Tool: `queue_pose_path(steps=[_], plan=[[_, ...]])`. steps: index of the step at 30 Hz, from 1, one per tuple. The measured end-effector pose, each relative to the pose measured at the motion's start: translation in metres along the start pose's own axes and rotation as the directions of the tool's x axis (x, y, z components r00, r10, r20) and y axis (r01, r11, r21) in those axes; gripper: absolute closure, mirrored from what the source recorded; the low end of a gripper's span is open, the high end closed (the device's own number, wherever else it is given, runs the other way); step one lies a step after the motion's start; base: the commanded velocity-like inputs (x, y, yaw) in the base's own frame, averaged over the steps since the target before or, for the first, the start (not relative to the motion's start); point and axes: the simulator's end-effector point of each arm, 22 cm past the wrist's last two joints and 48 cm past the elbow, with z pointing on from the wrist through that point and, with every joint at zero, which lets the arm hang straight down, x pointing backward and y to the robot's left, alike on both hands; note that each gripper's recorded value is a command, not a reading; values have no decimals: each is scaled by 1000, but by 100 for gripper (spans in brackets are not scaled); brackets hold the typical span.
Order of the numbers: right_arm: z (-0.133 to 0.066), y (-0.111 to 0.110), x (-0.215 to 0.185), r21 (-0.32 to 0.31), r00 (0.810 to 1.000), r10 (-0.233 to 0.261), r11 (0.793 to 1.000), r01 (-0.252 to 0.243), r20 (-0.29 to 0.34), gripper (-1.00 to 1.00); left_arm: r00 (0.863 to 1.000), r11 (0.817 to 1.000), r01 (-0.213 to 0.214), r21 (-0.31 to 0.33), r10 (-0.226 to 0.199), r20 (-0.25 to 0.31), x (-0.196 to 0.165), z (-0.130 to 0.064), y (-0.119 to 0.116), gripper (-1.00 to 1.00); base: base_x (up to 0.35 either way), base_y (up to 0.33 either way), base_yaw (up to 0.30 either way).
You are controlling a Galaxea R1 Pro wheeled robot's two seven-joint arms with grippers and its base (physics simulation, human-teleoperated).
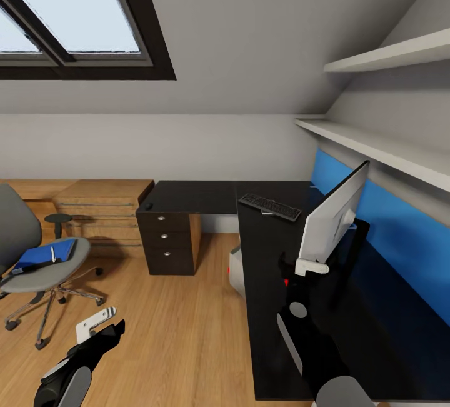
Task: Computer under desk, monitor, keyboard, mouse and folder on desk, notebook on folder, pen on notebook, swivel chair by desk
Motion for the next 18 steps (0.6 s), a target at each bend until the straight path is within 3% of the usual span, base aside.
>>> queue_pose_path(steps=[18], plan=[[4, -13, 4, 31, 1000, 7, 999, -7, -18, -100, 1000, 1000, 0, 0, 0, 0, 0, 0, 0, -100, 0, 0, 0]])
